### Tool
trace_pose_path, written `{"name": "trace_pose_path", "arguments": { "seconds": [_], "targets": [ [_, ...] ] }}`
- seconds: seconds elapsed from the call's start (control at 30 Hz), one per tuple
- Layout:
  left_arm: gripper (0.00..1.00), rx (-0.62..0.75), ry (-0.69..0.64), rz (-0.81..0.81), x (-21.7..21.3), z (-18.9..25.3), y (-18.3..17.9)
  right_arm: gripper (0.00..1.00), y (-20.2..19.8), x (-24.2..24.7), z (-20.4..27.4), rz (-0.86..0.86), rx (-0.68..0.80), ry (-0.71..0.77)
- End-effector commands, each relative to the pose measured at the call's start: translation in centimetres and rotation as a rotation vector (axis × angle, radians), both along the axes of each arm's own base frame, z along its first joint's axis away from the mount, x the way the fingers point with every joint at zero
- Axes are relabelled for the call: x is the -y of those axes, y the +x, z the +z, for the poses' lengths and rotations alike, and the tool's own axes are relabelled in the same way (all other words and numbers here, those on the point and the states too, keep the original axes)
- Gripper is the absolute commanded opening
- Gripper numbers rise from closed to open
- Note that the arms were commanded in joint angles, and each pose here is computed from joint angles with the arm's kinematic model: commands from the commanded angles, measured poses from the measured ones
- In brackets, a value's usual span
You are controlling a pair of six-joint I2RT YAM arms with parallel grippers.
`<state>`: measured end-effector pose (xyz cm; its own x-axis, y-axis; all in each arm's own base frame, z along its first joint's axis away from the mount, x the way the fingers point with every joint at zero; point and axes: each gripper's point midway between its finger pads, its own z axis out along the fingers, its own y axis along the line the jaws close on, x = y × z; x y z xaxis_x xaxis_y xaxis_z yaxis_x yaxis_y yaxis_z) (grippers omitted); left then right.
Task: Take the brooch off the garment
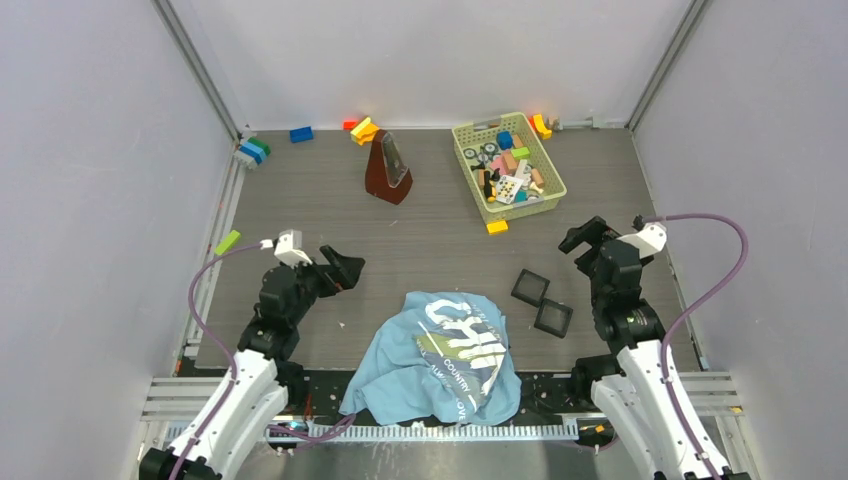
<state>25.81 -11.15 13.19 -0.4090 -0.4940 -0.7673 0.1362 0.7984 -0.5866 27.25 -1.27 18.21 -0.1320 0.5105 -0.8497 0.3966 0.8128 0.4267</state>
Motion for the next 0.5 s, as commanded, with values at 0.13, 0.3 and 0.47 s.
{"name": "trace_pose_path", "arguments": {
  "seconds": [0.13, 0.3, 0.47],
  "targets": [
    [0.98, 0.061, -0.002, -0.056, 0.8, 0.6, -0.3, 1.0, -0.8, -2.1, 0.1, 0.1, -0.104, 0.065],
    [0.98, 0.148, -0.019, -0.369, 5.4, 1.1, -2.0, 1.0, -0.7, -8.2, -0.8, 0.42, -0.231, 0.184],
    [0.95, 0.045, 0.064, -0.529, 9.5, -1.3, -2.5, 1.0, -2.4, -12.4, -1.9, 0.63, -0.377, 0.202]
  ]
}}
